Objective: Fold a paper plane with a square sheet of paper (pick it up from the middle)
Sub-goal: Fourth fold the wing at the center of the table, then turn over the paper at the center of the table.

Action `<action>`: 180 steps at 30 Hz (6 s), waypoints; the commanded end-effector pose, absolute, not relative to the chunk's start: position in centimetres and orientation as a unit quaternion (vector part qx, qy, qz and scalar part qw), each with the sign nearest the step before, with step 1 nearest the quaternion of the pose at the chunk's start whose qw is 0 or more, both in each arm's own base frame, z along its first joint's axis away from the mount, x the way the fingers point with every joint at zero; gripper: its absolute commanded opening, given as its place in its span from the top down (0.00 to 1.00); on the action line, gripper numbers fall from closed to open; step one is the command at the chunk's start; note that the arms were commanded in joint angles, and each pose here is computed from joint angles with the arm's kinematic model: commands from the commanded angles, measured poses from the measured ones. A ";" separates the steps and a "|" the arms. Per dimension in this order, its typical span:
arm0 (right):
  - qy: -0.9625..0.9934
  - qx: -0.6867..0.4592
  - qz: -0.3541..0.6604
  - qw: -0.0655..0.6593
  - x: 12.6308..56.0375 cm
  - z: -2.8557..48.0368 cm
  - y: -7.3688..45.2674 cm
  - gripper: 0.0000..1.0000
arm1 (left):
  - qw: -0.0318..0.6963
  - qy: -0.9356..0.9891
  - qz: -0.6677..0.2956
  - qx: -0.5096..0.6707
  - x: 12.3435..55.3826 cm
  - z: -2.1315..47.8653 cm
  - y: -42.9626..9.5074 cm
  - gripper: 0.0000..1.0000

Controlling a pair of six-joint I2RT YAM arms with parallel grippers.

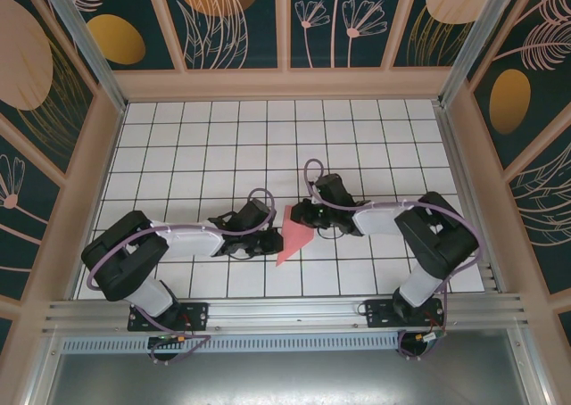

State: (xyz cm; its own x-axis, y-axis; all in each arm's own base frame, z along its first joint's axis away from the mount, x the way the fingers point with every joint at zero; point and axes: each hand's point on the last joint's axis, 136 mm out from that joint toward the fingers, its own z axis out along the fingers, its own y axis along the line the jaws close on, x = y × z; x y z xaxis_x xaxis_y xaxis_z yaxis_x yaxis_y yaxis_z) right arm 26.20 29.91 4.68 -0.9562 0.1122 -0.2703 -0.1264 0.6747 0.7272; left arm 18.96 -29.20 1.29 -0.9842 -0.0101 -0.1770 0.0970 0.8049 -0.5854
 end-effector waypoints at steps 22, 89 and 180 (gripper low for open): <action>0.925 0.028 0.365 0.101 23.7 -0.9 29.5 0.93 | 0.111 0.956 -0.269 0.034 19.4 1.8 -27.8 0.85; 0.908 0.070 0.374 0.178 28.7 6.3 23.8 0.73 | 0.099 0.941 -0.322 0.035 19.5 1.7 -30.1 0.88; 0.879 0.053 0.461 0.113 25.7 4.5 30.6 0.66 | 0.141 0.947 -0.287 0.022 22.6 1.9 -29.8 0.82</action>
